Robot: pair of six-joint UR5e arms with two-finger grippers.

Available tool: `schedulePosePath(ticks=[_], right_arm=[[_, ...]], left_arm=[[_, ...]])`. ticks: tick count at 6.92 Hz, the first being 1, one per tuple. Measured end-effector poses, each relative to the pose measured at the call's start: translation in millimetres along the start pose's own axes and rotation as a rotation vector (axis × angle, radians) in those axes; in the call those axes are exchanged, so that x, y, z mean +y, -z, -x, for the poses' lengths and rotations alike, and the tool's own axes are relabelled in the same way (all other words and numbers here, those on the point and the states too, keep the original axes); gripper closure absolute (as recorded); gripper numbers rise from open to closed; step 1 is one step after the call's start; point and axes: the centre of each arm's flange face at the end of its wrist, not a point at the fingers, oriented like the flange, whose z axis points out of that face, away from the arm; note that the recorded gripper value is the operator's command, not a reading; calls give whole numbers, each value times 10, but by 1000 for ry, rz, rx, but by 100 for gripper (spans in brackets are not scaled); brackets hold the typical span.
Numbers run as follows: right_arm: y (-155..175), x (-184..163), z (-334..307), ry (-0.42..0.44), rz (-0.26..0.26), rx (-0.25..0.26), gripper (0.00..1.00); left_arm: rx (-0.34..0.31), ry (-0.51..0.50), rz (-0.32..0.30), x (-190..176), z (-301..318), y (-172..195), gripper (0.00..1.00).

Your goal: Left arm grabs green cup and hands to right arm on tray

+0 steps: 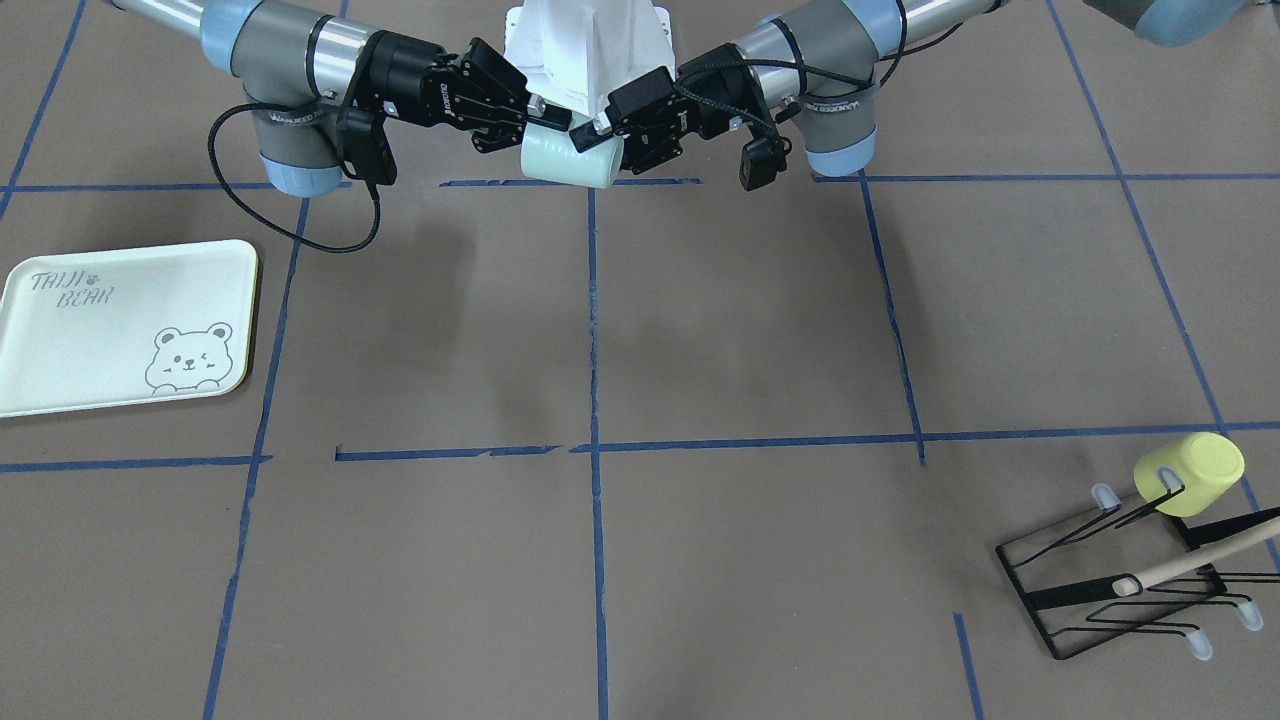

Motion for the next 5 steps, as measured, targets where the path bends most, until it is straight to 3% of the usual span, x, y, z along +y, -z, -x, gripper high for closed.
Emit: schedulePosePath(ticks=[5], right_arm=[[21, 55, -9, 10, 13, -4, 100]], left_arm=[[-3, -17, -26, -124, -63, 1, 0]])
